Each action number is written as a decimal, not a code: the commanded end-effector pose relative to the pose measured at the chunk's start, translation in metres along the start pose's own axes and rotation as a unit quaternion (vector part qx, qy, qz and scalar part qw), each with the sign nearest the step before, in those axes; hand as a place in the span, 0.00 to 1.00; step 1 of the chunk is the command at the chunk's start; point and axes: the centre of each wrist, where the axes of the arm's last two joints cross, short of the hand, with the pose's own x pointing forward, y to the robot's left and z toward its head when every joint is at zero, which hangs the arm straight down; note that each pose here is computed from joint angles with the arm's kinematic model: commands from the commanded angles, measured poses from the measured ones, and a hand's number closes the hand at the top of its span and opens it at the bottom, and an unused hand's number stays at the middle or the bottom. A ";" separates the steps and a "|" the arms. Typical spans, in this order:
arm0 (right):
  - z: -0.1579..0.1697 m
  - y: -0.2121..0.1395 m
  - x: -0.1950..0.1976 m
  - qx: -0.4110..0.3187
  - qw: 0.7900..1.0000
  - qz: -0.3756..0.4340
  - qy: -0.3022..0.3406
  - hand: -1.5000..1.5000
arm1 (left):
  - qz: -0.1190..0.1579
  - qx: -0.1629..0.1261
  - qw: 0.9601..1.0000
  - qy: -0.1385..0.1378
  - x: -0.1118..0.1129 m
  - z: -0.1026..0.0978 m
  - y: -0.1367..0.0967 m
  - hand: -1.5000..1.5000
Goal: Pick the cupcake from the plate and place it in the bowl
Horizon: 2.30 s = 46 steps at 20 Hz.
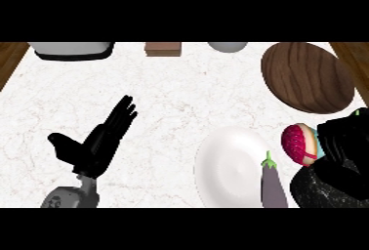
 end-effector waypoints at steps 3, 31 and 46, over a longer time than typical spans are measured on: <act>-0.002 -0.049 -0.017 -0.045 0.999 -0.023 0.017 1.00 | 0.002 -0.013 1.000 -0.005 0.021 0.001 -0.003 0.50; -0.181 0.020 -0.145 -0.076 0.993 0.009 0.091 1.00 | -0.001 -0.022 1.000 -0.016 0.005 -0.019 -0.012 0.50; -0.176 0.060 -0.176 -0.070 0.963 -0.215 0.146 0.00 | -0.015 -0.044 0.999 -0.010 0.010 -0.018 -0.023 0.50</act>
